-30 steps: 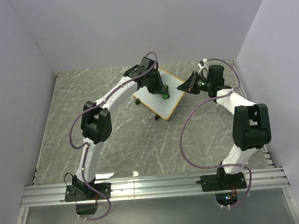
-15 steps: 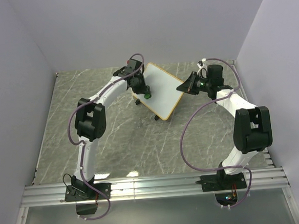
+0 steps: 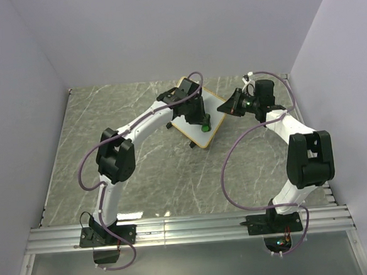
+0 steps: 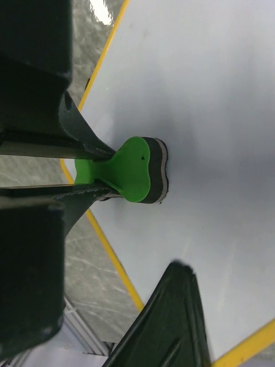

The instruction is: Erase the whiteboard

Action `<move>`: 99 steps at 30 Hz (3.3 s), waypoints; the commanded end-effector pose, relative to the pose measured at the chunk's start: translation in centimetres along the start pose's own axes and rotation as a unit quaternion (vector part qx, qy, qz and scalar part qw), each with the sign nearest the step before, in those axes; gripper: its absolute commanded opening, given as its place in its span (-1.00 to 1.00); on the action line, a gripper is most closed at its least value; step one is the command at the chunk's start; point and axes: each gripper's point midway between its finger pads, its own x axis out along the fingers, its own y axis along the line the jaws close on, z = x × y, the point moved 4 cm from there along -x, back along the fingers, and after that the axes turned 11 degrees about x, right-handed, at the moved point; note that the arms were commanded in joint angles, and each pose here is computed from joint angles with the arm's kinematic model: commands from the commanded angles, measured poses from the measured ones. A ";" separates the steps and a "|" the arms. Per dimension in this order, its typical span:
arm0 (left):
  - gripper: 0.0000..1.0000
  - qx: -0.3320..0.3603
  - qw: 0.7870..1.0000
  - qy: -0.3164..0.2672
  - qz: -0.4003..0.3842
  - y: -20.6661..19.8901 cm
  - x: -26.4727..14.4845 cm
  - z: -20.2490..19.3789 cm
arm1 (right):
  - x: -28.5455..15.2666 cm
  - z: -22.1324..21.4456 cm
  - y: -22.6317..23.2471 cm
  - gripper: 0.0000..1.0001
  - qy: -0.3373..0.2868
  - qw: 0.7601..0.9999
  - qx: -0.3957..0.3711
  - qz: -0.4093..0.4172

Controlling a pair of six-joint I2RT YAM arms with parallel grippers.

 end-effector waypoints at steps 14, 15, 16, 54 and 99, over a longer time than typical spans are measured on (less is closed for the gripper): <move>-0.99 -0.093 0.994 0.032 0.042 9.4 5.4 -0.5 | -0.9 -3.1 -0.7 -1.00 0.044 0.998 0.019 -0.041; -0.99 -0.096 0.994 0.037 0.045 10.0 5.6 -0.7 | -0.9 -3.3 -0.9 -1.00 0.045 0.998 0.020 -0.042; -0.99 -0.098 0.993 0.042 0.051 10.8 5.7 -1.2 | -0.8 -3.3 -0.9 -1.00 0.045 0.998 0.020 -0.041; -0.99 -0.124 0.992 -0.023 0.020 10.8 6.5 3.8 | -1.0 -5.9 -1.1 -1.00 0.070 0.996 0.002 -0.062; -0.99 -0.064 0.996 0.032 -0.047 1.9 1.9 2.3 | -1.4 -4.3 1.0 -1.00 0.040 0.998 -0.022 -0.044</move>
